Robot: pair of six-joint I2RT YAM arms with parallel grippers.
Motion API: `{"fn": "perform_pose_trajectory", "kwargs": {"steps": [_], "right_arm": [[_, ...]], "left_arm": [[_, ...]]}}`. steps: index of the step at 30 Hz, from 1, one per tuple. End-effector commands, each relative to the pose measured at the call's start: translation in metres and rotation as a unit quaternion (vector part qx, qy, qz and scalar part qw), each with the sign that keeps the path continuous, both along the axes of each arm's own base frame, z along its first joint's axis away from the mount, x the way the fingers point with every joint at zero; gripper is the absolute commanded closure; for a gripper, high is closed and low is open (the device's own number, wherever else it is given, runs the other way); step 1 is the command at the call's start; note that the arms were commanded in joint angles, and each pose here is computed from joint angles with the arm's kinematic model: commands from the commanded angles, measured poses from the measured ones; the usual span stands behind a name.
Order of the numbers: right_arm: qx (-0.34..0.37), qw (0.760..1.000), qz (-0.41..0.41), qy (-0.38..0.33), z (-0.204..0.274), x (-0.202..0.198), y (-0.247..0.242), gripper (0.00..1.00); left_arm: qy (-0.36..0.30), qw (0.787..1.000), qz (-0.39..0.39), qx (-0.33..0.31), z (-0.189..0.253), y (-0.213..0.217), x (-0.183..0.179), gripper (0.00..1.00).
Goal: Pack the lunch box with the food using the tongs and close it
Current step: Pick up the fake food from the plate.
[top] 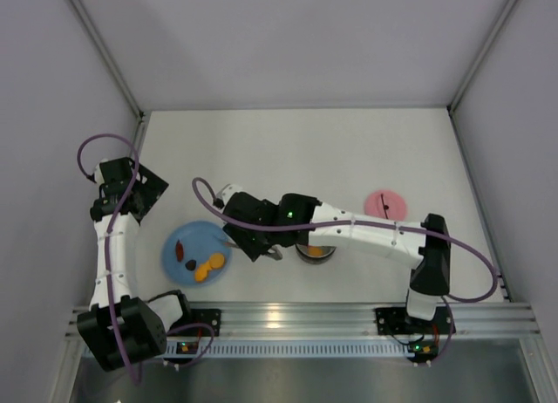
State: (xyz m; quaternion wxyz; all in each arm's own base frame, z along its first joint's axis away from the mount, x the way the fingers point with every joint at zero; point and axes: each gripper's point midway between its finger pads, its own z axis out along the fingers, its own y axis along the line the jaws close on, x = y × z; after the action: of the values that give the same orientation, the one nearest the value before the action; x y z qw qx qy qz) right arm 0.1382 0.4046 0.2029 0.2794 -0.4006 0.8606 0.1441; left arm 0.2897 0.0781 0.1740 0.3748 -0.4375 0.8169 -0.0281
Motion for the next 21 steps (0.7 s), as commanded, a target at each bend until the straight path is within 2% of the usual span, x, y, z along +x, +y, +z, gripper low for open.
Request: {"fn": "perform_pose_trajectory", "kwargs": {"steps": [1,21], "right_arm": [[0.050,0.998,0.040,-0.006,0.020,-0.010,0.035,0.58],[0.002,0.997,0.079,0.007,-0.015,-0.037,0.043,0.58]], "left_arm": [[-0.020,1.000,-0.007,0.010,0.006,0.002,0.006,0.01],[-0.020,1.000,-0.007,0.009,0.006,0.002,0.006,0.01]]}}
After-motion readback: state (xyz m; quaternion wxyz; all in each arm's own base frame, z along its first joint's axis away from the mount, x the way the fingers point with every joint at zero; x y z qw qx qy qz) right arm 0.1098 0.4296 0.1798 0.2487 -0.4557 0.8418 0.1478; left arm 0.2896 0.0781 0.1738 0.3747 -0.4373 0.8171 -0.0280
